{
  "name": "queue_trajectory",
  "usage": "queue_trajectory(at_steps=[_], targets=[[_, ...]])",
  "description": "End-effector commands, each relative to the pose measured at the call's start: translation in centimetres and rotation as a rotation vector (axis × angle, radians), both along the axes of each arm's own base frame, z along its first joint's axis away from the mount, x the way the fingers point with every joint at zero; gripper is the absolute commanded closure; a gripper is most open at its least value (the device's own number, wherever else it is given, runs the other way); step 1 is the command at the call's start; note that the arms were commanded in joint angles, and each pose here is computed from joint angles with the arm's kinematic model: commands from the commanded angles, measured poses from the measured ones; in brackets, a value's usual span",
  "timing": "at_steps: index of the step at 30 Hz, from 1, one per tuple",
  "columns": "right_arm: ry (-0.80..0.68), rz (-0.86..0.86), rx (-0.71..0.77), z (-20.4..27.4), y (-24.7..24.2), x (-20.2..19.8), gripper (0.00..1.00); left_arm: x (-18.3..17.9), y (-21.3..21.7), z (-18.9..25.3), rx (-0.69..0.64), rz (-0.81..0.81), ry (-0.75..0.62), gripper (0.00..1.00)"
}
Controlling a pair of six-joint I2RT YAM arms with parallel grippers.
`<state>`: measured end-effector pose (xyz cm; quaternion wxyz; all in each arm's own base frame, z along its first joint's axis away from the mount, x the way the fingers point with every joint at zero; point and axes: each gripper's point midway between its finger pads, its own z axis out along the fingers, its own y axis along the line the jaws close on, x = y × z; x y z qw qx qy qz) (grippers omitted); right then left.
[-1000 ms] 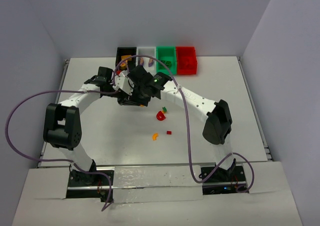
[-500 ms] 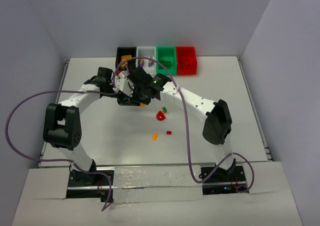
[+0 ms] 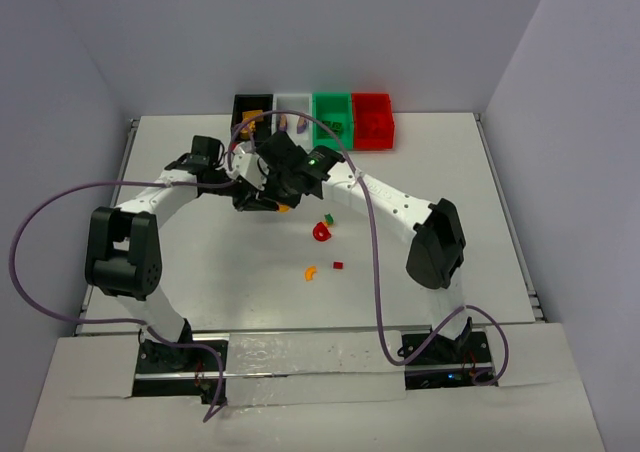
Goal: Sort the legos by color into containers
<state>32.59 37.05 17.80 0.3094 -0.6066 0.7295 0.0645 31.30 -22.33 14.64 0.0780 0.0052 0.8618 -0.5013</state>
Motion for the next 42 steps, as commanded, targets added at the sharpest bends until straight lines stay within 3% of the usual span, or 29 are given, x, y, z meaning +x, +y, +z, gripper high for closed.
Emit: queue_trajectory(at_steps=[1, 8, 22, 34, 42], targets=[[-0.108, -0.048, 0.179, 7.8, -0.7, 0.3, 1.0, 1.8, 1.7, -2.1, 0.08, 0.081, -0.019, 1.0], [-0.114, -0.081, 0.209, 8.4, -1.1, 0.9, 1.0, 2.2, 2.6, -2.5, 0.14, 0.123, -0.039, 1.0], [-0.201, -0.08, 0.106, 7.0, -1.6, 1.0, 1.0, 3.1, 4.6, -3.9, 0.289, 0.212, -0.059, 1.0], [-0.418, -0.019, 0.039, 7.6, -1.3, -1.0, 1.0, 2.5, 3.6, -3.5, 0.206, 0.189, -0.029, 1.0], [-0.324, -0.003, 0.109, 8.2, -0.6, -2.2, 1.0, 2.5, 3.9, -3.5, 0.218, 0.197, -0.038, 1.0]])
